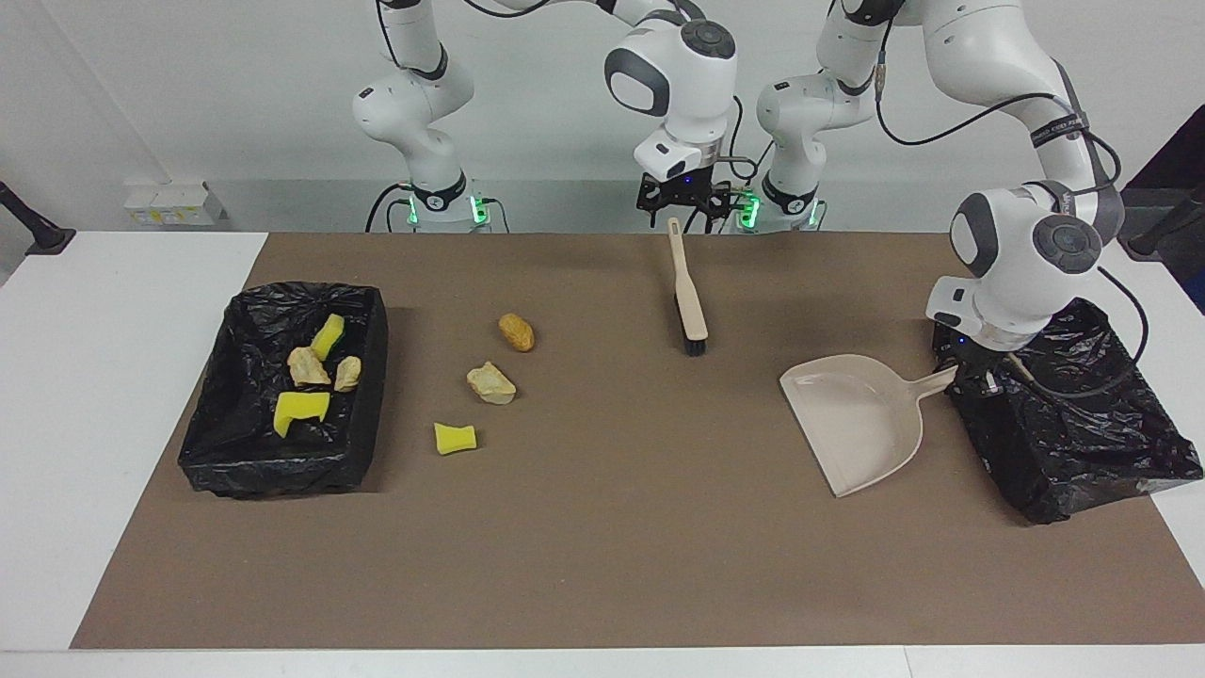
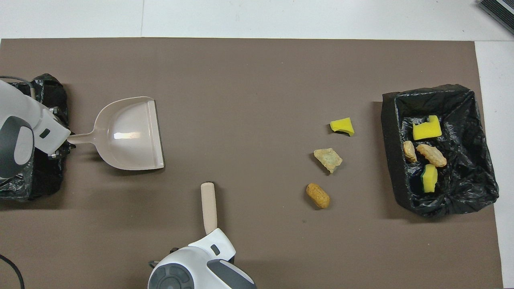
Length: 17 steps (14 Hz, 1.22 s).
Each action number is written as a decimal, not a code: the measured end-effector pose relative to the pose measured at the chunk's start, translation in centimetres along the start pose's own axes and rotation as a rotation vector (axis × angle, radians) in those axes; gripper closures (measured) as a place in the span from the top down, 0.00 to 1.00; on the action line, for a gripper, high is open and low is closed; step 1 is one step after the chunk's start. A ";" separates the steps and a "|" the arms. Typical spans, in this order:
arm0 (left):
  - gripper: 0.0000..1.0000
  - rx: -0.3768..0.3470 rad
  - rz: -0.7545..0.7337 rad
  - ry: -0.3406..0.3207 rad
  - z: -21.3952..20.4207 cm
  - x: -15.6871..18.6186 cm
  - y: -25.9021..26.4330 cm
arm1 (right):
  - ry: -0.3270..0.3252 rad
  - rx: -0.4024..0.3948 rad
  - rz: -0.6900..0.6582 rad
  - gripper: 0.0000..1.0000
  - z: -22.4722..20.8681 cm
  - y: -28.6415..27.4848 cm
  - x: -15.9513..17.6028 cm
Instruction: Sweep and dump trash in bin
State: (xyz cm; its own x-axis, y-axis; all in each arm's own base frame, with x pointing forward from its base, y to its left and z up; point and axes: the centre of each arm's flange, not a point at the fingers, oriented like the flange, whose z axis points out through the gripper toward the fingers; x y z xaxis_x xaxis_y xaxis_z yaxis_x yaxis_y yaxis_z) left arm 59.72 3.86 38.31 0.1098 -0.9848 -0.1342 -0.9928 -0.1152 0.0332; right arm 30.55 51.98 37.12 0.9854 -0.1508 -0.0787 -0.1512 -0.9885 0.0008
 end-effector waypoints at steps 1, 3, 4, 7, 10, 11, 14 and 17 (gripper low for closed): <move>0.33 0.004 0.003 0.001 0.1 0.1 0.1 | -0.003 -0.010 0.003 1.00 0.6 0.4 0.0; 0.33 0.014 0.009 0.003 0.3 0.2 0.4 | -0.008 -0.028 -0.003 1.00 1.9 1.1 -0.6; 0.33 0.017 0.011 0.003 0.4 0.3 0.6 | -0.006 -0.025 -0.012 1.00 2.4 1.1 -1.2; 0.33 0.022 0.013 0.004 0.5 0.3 0.8 | 0.001 -0.011 -0.030 0.97 3.4 1.1 -2.3; 0.33 0.023 0.014 0.004 0.5 0.4 0.9 | 0.003 -0.010 -0.029 0.65 3.3 1.1 -2.3; 0.33 0.023 0.016 0.004 0.5 0.5 0.9 | 0.003 -0.009 -0.029 0.52 3.2 1.1 -2.3; 0.33 0.024 0.017 0.005 0.5 0.6 0.9 | 0.005 -0.006 -0.025 0.27 3.2 1.1 -2.2; 0.33 0.025 0.017 0.005 0.4 0.6 0.9 | 0.012 0.005 -0.015 0.27 2.5 1.3 -1.6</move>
State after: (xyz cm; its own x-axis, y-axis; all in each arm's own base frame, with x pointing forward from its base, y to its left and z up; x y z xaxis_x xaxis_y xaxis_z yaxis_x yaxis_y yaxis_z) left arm 58.90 3.21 37.84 0.0927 -0.9873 -0.1291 -0.9954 -0.0948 0.0104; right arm 28.58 51.01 34.74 0.9884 -0.1364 -0.0668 -0.1371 -0.9905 -0.0050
